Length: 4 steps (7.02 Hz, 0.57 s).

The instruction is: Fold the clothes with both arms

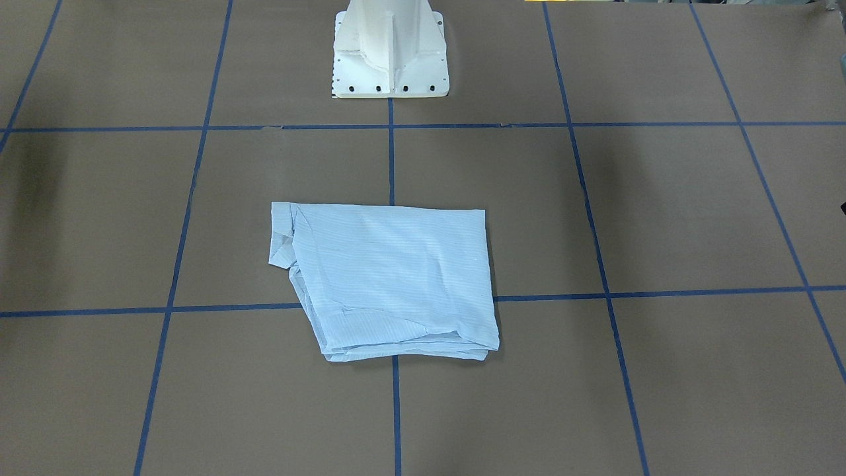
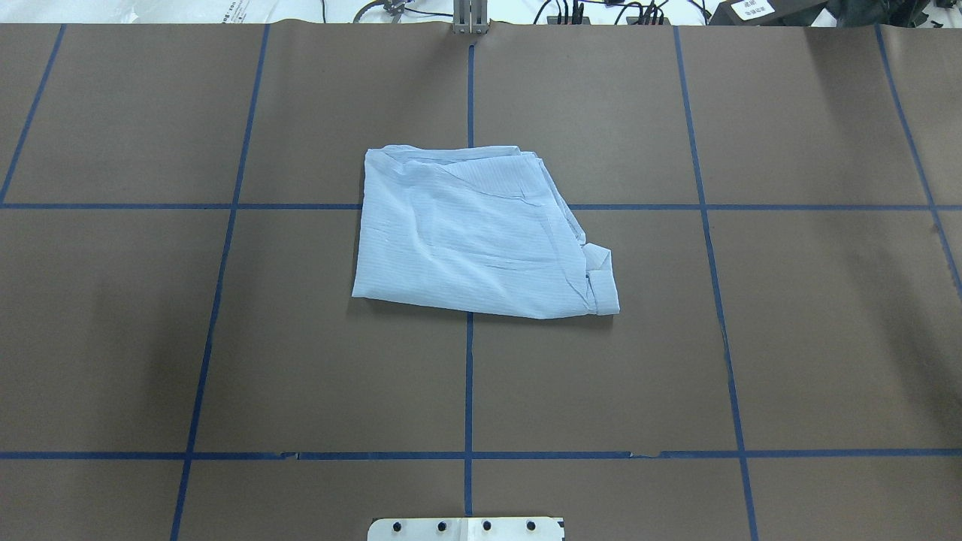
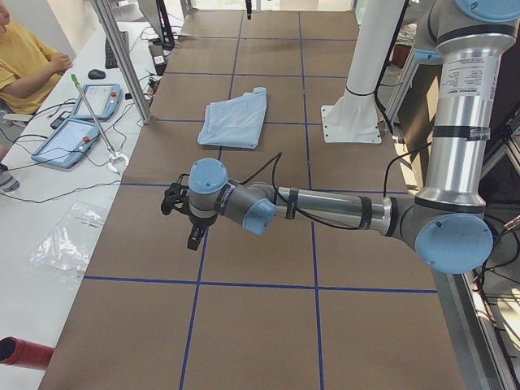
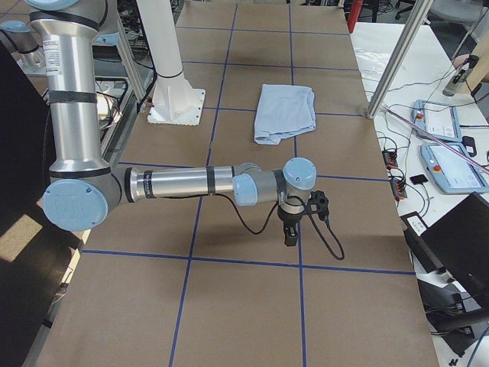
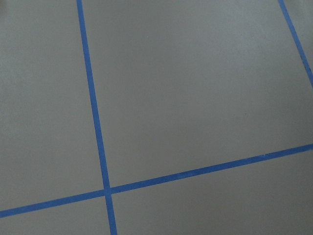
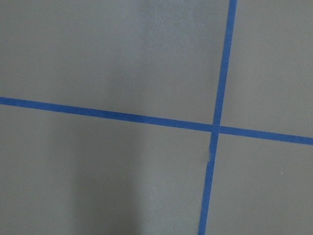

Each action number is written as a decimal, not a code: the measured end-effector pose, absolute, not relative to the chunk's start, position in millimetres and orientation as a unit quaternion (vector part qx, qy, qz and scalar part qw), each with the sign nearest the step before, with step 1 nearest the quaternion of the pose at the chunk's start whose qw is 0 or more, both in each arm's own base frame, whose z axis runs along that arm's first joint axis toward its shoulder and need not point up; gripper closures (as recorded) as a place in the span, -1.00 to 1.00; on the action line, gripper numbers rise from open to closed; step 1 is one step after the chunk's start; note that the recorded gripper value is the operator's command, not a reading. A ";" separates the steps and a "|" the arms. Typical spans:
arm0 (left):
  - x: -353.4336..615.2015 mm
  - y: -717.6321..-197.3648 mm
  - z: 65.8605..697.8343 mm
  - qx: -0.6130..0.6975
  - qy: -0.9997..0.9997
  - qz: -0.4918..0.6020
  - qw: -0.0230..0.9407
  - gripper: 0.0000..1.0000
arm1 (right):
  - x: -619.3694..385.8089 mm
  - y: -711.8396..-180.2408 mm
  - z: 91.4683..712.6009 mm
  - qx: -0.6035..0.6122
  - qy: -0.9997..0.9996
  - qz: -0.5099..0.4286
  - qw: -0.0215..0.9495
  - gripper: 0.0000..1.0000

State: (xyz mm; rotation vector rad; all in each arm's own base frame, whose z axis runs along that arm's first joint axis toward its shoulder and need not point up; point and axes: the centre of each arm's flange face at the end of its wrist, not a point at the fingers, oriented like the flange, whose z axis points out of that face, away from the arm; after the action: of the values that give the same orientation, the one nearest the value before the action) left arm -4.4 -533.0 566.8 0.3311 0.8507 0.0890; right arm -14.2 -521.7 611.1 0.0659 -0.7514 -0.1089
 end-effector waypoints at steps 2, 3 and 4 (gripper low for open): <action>-4.4 -533.0 567.6 0.159 0.411 0.043 0.897 -1.00 | -13.9 -521.0 608.9 0.033 -0.368 -0.053 0.928 -1.00; -4.4 -533.0 567.9 0.159 0.411 0.043 0.897 -1.00 | -13.9 -520.9 607.7 0.033 -0.368 -0.053 0.928 -1.00; -4.3 -533.1 568.1 0.159 0.411 0.043 0.897 -1.00 | -13.9 -520.8 606.0 0.035 -0.368 -0.053 0.928 -1.00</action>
State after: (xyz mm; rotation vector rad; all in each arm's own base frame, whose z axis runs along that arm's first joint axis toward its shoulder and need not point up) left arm -4.3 -533.1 568.1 0.3295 0.8508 0.0885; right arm -13.9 -520.8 606.0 0.0708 -0.7549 -0.1092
